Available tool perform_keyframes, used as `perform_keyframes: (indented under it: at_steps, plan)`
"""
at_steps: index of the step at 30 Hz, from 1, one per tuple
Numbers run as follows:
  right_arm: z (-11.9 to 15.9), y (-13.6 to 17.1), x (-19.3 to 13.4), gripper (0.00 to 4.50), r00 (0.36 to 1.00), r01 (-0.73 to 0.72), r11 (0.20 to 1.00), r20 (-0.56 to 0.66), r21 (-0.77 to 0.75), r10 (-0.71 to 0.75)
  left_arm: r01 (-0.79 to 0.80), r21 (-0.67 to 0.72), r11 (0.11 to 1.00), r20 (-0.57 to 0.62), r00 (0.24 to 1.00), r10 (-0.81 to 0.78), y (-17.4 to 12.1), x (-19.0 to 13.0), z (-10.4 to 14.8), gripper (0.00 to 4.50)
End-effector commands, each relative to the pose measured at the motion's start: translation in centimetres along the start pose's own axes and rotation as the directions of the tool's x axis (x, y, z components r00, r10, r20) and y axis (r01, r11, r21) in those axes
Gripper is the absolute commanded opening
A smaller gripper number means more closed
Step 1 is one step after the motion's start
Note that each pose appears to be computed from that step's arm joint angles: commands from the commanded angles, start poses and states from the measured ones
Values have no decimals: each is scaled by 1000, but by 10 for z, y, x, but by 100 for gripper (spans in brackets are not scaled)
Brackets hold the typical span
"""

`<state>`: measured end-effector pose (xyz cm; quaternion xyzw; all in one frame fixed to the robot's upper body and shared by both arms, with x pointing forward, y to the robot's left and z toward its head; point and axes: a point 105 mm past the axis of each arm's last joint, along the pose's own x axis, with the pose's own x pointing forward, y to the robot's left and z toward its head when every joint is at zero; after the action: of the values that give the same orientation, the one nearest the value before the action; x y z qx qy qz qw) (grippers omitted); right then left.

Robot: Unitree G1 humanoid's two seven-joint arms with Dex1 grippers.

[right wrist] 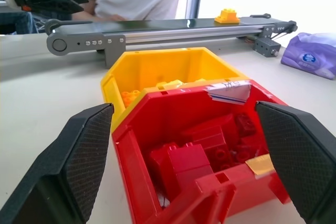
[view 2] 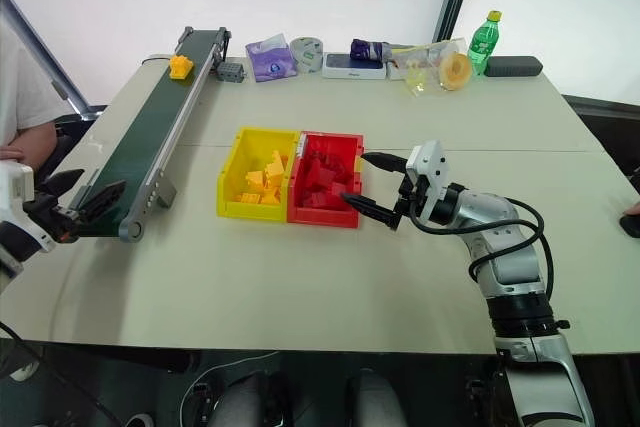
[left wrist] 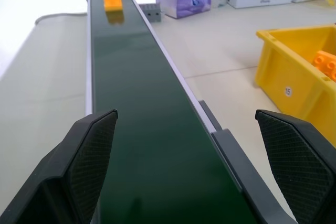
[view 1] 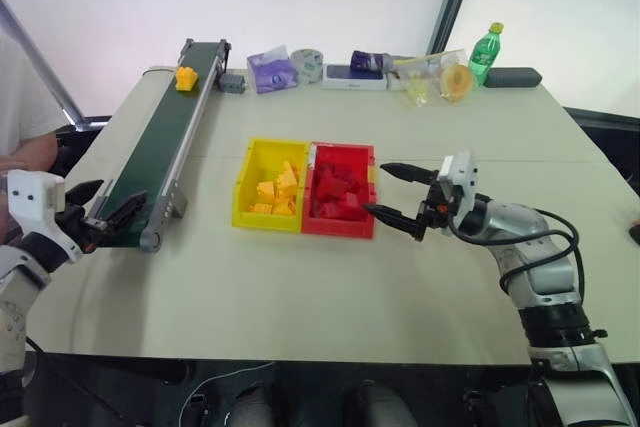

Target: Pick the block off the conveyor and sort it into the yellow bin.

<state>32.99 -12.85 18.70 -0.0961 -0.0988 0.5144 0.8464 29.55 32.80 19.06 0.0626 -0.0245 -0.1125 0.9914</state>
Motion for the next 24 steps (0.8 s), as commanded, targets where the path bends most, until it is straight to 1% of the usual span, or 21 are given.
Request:
perform_keyframes:
  at_steps: [1, 6, 7, 9, 10, 12, 15, 19, 21, 24]
  plan:
    - [15, 1, 5, 450, 999, -21, 999, 40, -35, 22, -57, 60, 997, 26, 998, 55, 11, 2, 12, 445]
    - [22, 8, 13, 450, 997, -61, 998, 45, -18, 61, -174, 92, 980, -6, 985, 175, 28, 16, 12, 445]
    - [24, 11, 14, 450, 996, -88, 996, 36, 6, 87, -185, 78, 980, -1, 983, 185, 28, 20, 14, 445]
    - [26, 15, 16, 450, 993, -112, 994, 22, 3, 112, -184, 55, 981, 2, 983, 184, 26, 25, 17, 445]
    - [27, 15, 17, 450, 993, -116, 993, 14, 7, 116, -180, 65, 981, 4, 984, 180, 23, 28, 18, 445]
    - [29, 15, 19, 450, 993, -118, 993, 5, 9, 118, -163, 44, 986, 3, 987, 163, 18, 34, 20, 445]
    - [33, 13, 21, 450, 994, -113, 994, 14, 2, 113, -171, 55, 984, -11, 985, 172, 17, 41, 19, 445]
    - [31, 13, 21, 450, 994, -107, 994, 12, -13, 107, -241, 89, 966, -39, 969, 245, 26, 52, 13, 445]
    - [30, 12, 21, 450, 995, -104, 995, 14, -11, 104, -242, 73, 968, -26, 969, 244, 23, 60, 15, 445]
    - [30, 12, 21, 450, 995, -97, 995, 13, -13, 97, -260, 50, 964, -61, 963, 263, 20, 73, 13, 445]
